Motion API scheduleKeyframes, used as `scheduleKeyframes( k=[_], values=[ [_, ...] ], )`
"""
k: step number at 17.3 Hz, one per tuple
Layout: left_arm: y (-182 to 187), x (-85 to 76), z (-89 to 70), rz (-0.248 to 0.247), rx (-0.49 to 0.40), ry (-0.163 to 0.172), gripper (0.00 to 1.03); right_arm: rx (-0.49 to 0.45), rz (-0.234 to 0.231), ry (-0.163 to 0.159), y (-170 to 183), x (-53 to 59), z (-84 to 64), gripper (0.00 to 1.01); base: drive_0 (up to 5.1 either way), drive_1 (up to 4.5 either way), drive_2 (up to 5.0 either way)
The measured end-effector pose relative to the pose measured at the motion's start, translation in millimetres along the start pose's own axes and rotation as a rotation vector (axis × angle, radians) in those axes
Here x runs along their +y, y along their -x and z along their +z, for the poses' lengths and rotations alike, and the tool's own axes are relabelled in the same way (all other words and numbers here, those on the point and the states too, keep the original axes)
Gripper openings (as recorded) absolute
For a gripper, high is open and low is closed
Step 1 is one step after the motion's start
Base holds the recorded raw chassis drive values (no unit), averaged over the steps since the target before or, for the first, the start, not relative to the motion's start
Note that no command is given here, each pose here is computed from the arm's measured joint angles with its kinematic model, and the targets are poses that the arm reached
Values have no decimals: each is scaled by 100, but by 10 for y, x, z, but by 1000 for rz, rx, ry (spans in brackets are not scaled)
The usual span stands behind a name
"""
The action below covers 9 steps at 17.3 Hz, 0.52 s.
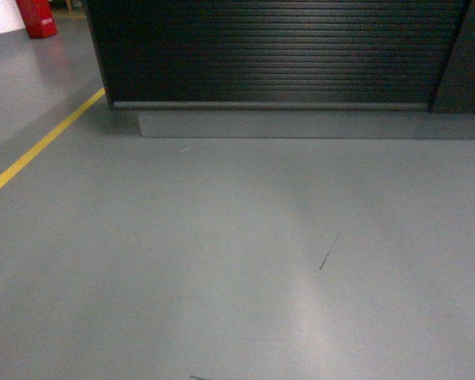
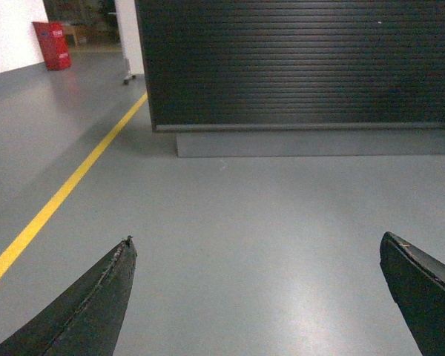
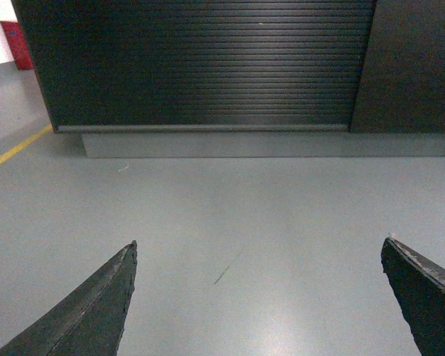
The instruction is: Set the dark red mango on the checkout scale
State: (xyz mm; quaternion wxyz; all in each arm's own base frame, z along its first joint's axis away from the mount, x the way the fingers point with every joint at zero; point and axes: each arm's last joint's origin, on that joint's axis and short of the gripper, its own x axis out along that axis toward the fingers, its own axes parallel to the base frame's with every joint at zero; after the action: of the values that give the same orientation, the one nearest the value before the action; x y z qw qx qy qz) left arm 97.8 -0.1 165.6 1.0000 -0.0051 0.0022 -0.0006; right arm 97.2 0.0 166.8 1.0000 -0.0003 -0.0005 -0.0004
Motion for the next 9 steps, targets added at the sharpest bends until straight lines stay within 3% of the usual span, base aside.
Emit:
scheduleKeyframes(
  k=[9],
  values=[
    [0,0,-1,0,2,0,98,-3,0,0,0,0,3,98,2,421,-418]
  ],
)
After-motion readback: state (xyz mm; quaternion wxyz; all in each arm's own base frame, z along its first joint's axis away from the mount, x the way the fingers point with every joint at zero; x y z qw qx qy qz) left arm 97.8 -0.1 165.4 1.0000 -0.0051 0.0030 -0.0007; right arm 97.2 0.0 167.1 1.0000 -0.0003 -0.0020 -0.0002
